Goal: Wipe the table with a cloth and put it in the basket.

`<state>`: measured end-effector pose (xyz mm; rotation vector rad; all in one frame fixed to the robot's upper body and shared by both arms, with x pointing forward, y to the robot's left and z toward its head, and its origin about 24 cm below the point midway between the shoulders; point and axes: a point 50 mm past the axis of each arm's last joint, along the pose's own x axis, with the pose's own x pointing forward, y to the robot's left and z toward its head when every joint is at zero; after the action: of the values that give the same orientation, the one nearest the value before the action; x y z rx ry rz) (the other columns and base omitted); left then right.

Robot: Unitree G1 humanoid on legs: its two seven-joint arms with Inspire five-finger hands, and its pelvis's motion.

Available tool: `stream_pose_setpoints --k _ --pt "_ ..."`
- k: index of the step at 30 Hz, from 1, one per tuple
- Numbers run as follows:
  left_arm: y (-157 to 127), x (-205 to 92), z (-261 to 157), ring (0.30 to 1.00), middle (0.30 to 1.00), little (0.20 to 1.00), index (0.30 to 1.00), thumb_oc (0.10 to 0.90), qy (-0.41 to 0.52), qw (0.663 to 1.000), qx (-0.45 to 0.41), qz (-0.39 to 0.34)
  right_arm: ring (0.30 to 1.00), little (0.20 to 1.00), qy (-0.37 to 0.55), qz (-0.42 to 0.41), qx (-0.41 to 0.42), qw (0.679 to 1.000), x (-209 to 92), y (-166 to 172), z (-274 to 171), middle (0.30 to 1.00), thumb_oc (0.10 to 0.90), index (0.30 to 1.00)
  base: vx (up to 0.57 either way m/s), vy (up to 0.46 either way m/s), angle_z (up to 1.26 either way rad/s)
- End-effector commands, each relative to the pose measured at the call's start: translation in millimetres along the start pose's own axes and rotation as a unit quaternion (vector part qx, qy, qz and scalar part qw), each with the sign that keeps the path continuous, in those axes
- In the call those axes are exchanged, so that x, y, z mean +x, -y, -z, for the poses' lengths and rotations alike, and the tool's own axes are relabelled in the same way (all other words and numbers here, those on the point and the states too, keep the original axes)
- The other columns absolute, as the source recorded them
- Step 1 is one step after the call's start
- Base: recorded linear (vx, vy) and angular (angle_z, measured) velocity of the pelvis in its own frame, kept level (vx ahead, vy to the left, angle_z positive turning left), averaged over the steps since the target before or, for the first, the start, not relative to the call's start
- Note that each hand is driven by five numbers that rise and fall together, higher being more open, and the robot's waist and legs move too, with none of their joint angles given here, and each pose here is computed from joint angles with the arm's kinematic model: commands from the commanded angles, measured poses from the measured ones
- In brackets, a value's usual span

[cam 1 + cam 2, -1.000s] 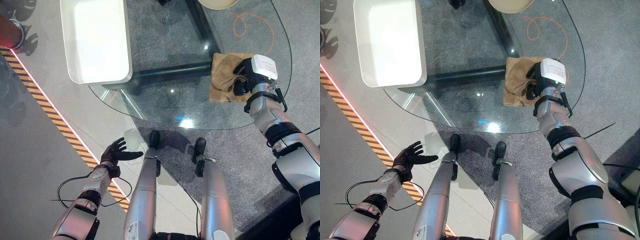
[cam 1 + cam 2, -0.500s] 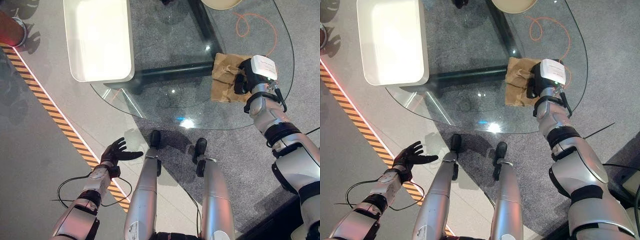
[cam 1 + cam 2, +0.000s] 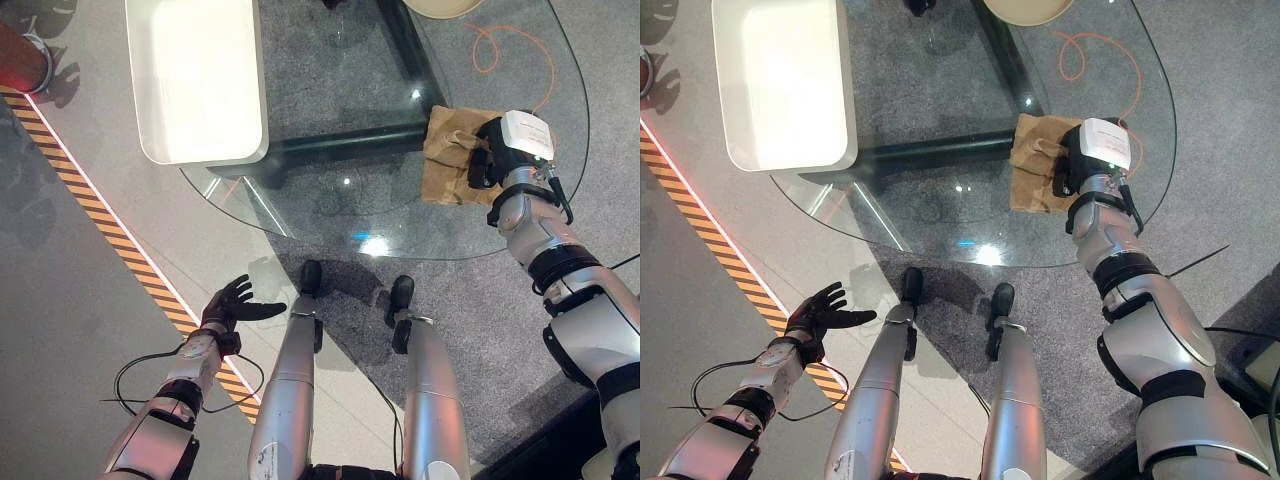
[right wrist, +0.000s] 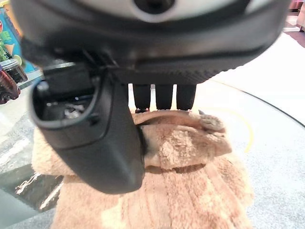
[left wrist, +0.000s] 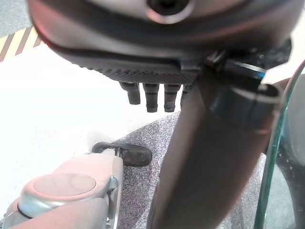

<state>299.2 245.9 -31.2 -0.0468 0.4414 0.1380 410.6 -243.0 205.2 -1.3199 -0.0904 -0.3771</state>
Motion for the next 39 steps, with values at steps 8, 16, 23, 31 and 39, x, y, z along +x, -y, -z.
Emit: stream_pose_setpoints --k 8,16,23,31,39 --pt "-1 -1 1 0.9 0.9 0.9 0.9 0.8 0.008 1.0 -0.011 -0.011 0.3 0.2 0.023 0.051 0.019 0.998 10 32 -10 0.3 0.1 0.3 0.0 0.0 0.0" --pt "4 -1 1 0.9 0.9 0.9 0.9 0.8 0.012 1.0 -0.013 -0.007 0.3 0.2 0.078 0.046 0.039 0.995 9 31 -37 0.3 0.1 0.3 0.0 0.0 0.0" --pt "7 -2 4 0.9 0.9 0.9 0.9 0.8 0.012 1.0 -0.014 -0.006 0.3 0.2 0.14 0.047 0.029 0.989 5 33 -70 0.3 0.1 0.3 0.0 0.0 0.0" --pt "12 -3 9 0.9 0.9 0.9 0.9 0.8 0.012 1.0 -0.015 -0.002 0.3 0.2 0.201 0.048 0.031 0.978 -3 36 -104 0.3 0.1 0.3 0.0 0.0 0.0" --pt "16 -5 13 0.9 0.9 0.9 0.9 0.8 0.012 1.0 -0.016 0.001 0.3 0.2 0.258 0.041 0.033 0.965 -14 35 -132 0.3 0.1 0.3 0.0 0.0 0.0"
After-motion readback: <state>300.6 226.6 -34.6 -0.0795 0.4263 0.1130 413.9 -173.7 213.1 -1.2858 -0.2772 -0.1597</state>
